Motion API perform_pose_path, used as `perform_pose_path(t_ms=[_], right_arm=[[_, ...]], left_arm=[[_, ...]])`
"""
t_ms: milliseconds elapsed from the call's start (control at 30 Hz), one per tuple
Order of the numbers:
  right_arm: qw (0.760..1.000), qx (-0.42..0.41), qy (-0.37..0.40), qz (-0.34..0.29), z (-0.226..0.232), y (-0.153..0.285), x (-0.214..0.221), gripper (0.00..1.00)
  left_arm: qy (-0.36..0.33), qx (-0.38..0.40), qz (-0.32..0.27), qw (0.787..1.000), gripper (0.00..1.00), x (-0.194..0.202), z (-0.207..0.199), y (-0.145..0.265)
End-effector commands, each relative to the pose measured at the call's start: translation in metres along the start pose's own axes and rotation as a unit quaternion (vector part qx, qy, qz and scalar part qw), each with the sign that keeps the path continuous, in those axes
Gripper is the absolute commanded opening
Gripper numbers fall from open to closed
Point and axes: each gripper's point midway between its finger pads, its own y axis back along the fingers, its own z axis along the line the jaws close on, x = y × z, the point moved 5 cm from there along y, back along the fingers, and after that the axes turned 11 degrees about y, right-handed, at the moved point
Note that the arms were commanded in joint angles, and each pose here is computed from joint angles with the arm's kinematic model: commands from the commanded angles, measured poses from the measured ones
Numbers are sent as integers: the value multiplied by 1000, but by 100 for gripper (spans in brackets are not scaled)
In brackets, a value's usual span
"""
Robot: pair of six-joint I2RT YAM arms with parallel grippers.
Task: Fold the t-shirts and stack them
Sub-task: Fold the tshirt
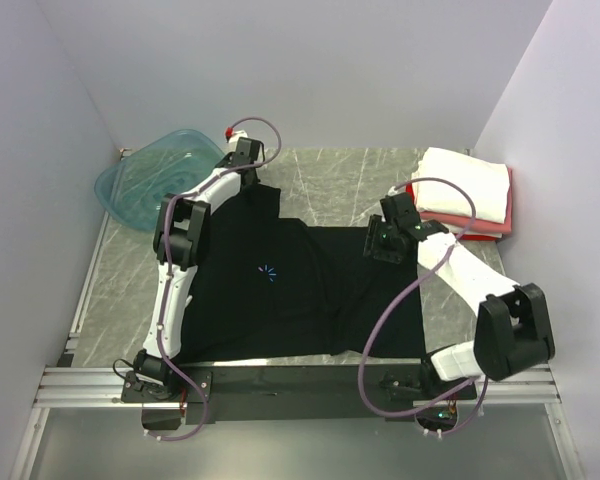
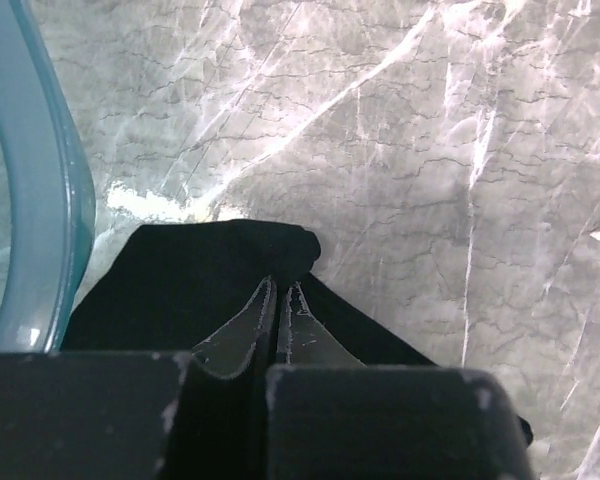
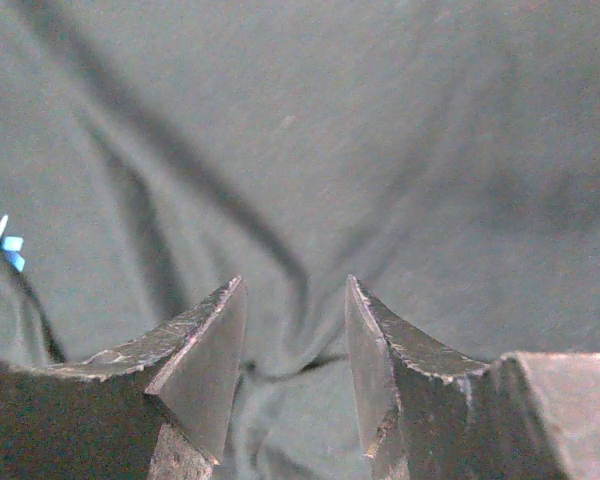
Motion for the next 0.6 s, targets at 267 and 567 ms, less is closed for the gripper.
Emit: perform_pose_path(t_ms=[267,567], right_arm=[[987,144,-49,-43,-63,-22,-73,51],[977,200,-76,11,-91,-66,-87,51]], left_arm=[[5,8,14,1000,0,4,11,26],[12,17,7,1000,0,-5,16,47]])
